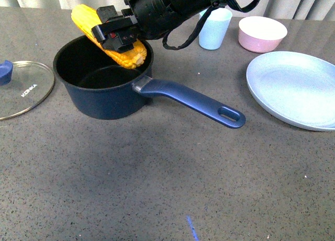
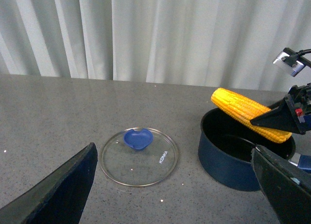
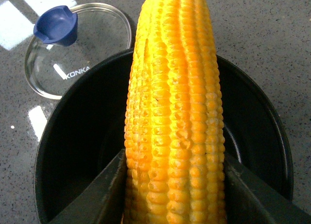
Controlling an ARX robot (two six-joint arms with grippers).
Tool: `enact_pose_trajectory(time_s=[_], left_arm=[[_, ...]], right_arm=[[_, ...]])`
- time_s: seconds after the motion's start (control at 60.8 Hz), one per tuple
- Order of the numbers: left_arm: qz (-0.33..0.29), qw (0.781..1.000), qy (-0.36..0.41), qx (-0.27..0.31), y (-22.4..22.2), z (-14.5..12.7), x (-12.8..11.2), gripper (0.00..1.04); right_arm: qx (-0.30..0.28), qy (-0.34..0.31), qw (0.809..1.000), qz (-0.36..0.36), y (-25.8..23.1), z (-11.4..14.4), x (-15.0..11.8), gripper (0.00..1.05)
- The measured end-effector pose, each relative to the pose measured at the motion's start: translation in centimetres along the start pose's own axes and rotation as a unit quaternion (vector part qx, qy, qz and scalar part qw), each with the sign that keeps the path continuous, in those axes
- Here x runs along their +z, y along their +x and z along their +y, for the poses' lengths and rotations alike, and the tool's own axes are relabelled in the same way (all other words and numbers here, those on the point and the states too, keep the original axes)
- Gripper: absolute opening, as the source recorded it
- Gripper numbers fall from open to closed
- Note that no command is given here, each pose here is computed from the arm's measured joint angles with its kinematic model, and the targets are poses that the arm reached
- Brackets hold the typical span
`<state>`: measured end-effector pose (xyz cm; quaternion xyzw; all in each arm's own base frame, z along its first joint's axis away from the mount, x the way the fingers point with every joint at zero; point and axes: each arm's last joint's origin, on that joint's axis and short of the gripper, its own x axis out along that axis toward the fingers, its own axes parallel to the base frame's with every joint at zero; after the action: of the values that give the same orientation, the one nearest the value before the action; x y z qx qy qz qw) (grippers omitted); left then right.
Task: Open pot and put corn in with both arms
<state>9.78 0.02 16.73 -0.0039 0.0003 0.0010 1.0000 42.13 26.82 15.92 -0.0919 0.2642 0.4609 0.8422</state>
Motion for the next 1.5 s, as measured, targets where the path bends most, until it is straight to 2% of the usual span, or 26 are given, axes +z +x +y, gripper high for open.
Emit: enact_pose_trajectory(time_s=[0.23, 0.28, 0.428, 0.559, 0.707, 0.789, 0.888, 0.921, 0.954, 1.003, 1.069, 1.168, 1.382, 1.497], left_arm=[[0.000, 1.000, 0.000, 0.000, 0.0, 0.0, 0.0, 0.96], [0.000, 1.000, 0.000, 0.000, 0.0, 0.0, 0.0, 0.96], [0.000, 1.000, 0.000, 0.000, 0.0, 0.0, 0.0, 0.96], [0.000, 1.000, 0.000, 0.000, 0.0, 0.0, 0.0, 0.96], [0.000, 1.000, 0.000, 0.000, 0.0, 0.0, 0.0, 0.96], [0.000, 1.000, 0.000, 0.000, 0.0, 0.0, 0.0, 0.96], [0.000, 1.000, 0.000, 0.000, 0.0, 0.0, 0.0, 0.96], [0.000, 1.000, 0.000, 0.000, 0.0, 0.0, 0.0, 0.96], [0.000, 1.000, 0.000, -0.001, 0.0, 0.0, 0.0, 0.96], [0.000, 1.000, 0.000, 0.000, 0.0, 0.0, 0.0, 0.96], [0.000, 1.000, 0.000, 0.000, 0.0, 0.0, 0.0, 0.96], [0.000, 1.000, 0.000, 0.000, 0.0, 0.0, 0.0, 0.96], [0.000, 1.000, 0.000, 0.000, 0.0, 0.0, 0.0, 0.96], [0.000, 1.000, 0.000, 0.000, 0.0, 0.0, 0.0, 0.96]], right_arm=[[-0.002, 0.006, 1.000, -0.012, -0.9, -0.4, -0.6, 0.93], [-0.005, 0.011, 1.000, -0.017, -1.4, -0.6, -0.8, 0.97], [-0.025, 0.018, 0.998, -0.053, -4.6, -1.4, -0.7, 0.96], [-0.071, 0.022, 0.991, -0.113, -10.1, -2.4, -0.4, 0.96], [-0.162, 0.030, 0.973, -0.160, -17.4, -3.1, -2.6, 0.96], [-0.180, 0.038, 0.971, -0.154, -19.2, -2.7, -4.1, 0.96], [-0.185, 0.039, 0.970, -0.152, -19.4, -2.6, -4.5, 0.96], [-0.250, 0.042, 0.952, -0.174, -19.3, -2.3, -4.7, 0.90], [-0.328, 0.052, 0.921, -0.206, -19.5, -2.2, -5.3, 0.83], [-0.412, 0.068, 0.878, -0.236, -20.6, -1.6, -6.8, 0.73], [-0.450, 0.080, 0.853, -0.252, -22.0, -1.0, -8.2, 0.62], [-0.461, 0.083, 0.842, -0.267, -24.3, 0.1, -9.9, 0.45], [-0.459, 0.089, 0.847, -0.254, -26.8, 2.4, -14.1, 0.04], [-0.457, 0.088, 0.846, -0.259, -27.9, 3.5, -15.1, 0.02]])
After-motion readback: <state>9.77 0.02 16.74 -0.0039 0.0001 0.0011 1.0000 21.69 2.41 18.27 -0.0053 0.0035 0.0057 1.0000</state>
